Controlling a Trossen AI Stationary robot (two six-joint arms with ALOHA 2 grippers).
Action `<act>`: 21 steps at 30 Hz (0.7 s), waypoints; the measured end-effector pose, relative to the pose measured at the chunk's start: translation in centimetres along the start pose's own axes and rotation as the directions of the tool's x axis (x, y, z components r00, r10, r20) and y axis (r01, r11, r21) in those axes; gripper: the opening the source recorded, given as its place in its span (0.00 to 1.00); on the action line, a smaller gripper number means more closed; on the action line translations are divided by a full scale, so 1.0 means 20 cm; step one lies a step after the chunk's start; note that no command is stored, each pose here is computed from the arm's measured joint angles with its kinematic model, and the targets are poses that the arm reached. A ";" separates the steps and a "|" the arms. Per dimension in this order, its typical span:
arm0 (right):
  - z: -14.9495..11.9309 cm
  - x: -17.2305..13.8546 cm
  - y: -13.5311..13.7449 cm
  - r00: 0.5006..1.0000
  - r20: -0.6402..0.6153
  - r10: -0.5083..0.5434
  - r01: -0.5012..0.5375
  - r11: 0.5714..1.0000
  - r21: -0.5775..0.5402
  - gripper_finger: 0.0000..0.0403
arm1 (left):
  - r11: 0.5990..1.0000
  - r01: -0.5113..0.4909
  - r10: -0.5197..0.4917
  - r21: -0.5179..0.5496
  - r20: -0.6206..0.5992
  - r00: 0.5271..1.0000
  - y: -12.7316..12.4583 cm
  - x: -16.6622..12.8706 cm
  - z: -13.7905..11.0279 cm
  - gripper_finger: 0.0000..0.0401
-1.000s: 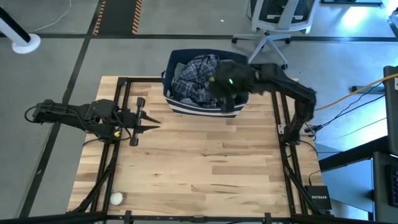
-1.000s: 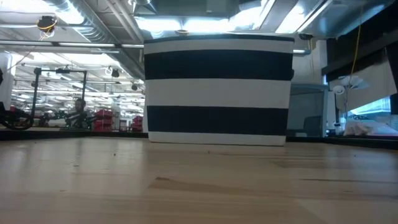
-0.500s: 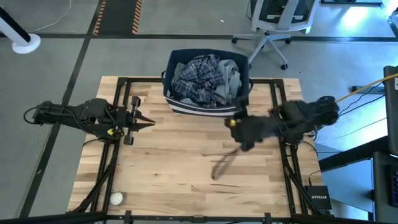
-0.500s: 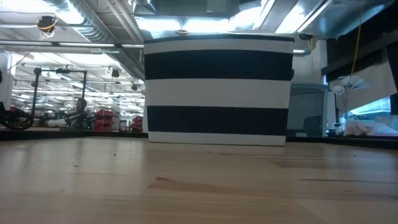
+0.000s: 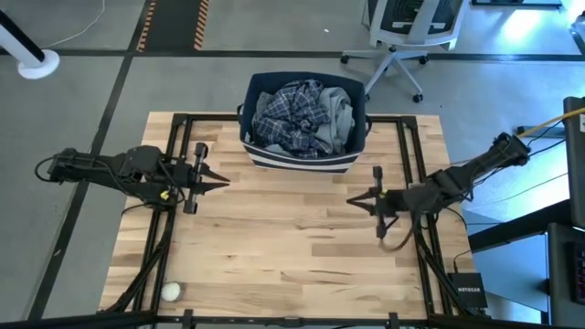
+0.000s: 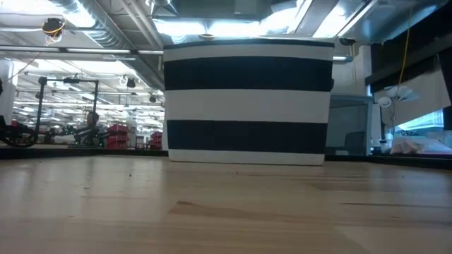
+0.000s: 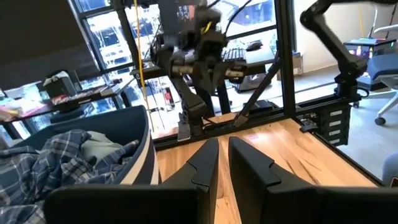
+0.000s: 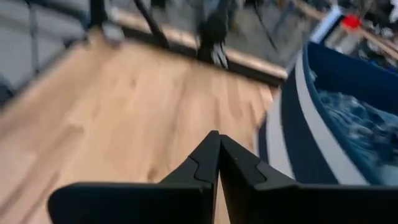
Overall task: Sort clothes
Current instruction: Return to Home Position
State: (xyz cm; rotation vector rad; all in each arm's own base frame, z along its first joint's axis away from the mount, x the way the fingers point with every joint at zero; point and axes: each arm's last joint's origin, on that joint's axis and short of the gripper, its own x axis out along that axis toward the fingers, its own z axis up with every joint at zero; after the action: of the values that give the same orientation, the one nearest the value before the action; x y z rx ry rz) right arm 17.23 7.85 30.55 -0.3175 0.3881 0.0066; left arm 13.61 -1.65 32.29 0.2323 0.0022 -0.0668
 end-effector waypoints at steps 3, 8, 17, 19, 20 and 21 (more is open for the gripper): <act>-0.13 0.01 -0.03 0.991 0.128 0.036 -0.039 0.999 0.022 0.05 | 1.000 0.002 -0.002 -0.016 -0.006 1.000 0.00 0.01 0.00 0.08; -0.31 0.01 -0.07 0.959 0.276 0.064 -0.070 0.997 0.011 0.02 | 0.992 0.081 -0.090 -0.096 -0.093 0.992 -0.03 0.04 -0.05 0.05; -0.56 0.02 -0.07 0.913 0.394 0.104 -0.112 0.994 -0.004 0.07 | 0.978 0.167 -0.179 -0.128 -0.090 0.980 -0.04 0.04 -0.06 0.00; -0.60 0.02 -0.06 0.926 0.363 0.109 -0.126 0.992 0.023 0.07 | 0.978 0.158 -0.170 -0.134 -0.089 0.981 -0.03 0.04 -0.06 0.00; -0.61 0.03 -0.06 0.931 0.346 0.114 -0.134 0.990 0.033 0.08 | 0.979 0.151 -0.165 -0.141 -0.094 0.982 -0.03 0.04 -0.07 0.01; -0.61 0.03 -0.06 0.935 0.335 0.118 -0.137 0.990 0.033 0.08 | 0.979 0.140 -0.154 -0.149 -0.087 0.984 -0.03 0.03 -0.08 0.01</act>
State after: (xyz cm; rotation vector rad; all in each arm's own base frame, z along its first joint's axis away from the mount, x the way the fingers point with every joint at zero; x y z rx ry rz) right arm 13.33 2.98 19.95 -0.2299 0.0723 0.1747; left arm 14.28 -1.85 30.64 0.0923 0.1222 -0.2025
